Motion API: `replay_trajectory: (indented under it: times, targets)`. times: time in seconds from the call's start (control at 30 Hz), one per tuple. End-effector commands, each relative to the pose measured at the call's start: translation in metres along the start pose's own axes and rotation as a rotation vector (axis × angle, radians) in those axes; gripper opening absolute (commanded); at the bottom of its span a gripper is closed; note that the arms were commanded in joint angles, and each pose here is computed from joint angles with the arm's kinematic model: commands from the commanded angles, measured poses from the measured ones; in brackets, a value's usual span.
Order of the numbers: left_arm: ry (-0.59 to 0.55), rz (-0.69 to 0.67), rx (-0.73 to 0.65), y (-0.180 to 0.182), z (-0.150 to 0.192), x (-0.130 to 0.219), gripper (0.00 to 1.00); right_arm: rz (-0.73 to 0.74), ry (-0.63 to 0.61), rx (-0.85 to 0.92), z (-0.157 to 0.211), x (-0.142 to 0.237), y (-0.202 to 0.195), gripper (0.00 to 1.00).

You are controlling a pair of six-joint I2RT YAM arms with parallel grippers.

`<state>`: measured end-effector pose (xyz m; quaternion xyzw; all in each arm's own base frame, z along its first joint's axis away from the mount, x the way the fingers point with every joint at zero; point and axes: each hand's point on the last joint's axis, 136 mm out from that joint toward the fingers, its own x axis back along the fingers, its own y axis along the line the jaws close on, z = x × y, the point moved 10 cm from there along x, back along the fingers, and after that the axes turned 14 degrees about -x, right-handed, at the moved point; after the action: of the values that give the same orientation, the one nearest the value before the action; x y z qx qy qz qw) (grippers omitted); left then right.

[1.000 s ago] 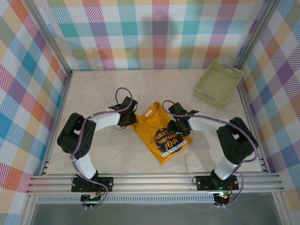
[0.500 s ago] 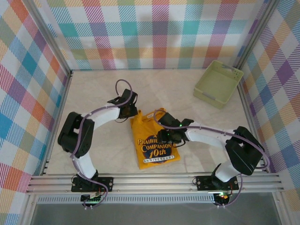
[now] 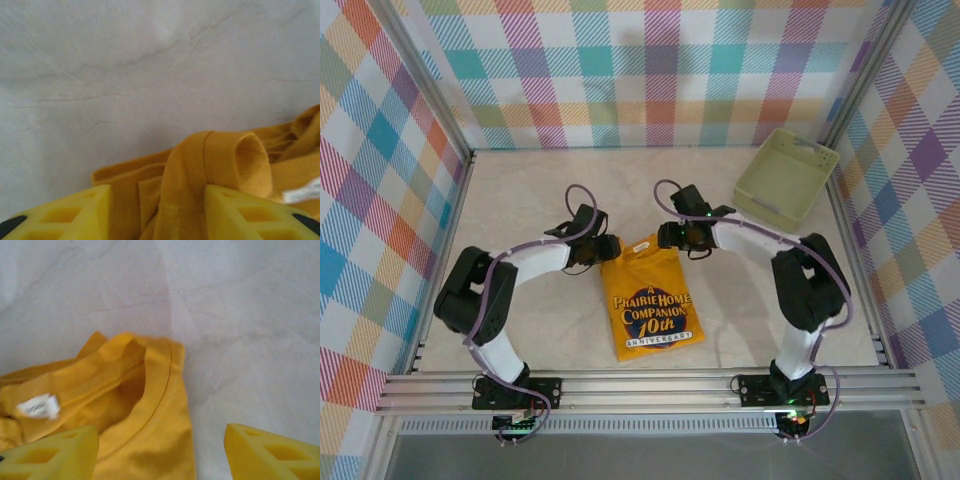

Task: Fold the inside-out t-shirt

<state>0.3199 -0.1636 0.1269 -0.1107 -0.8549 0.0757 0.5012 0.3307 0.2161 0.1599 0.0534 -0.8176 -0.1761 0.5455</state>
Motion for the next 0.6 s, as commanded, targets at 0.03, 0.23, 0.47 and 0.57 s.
replay_trajectory:
  times: [0.03,0.23,0.47,0.57]
  targets:
    - [-0.010,-0.035,0.029,0.003,-0.007,-0.006,0.36,0.004,0.046,0.053,-0.010,-0.020,0.004,0.68]
    - [-0.062,-0.117,0.039,0.013,-0.004,0.010,0.18,0.077,0.048,-0.013,-0.018,-0.039,-0.009,0.42]
    - [-0.092,-0.187,0.054,0.022,0.001,0.030,0.14,-0.046,0.062,-0.040,-0.026,-0.017,-0.009,0.51]
    - [-0.112,-0.178,0.071,0.023,0.006,0.044,0.26,-0.122,0.087,-0.042,-0.021,0.000,-0.008,0.66]
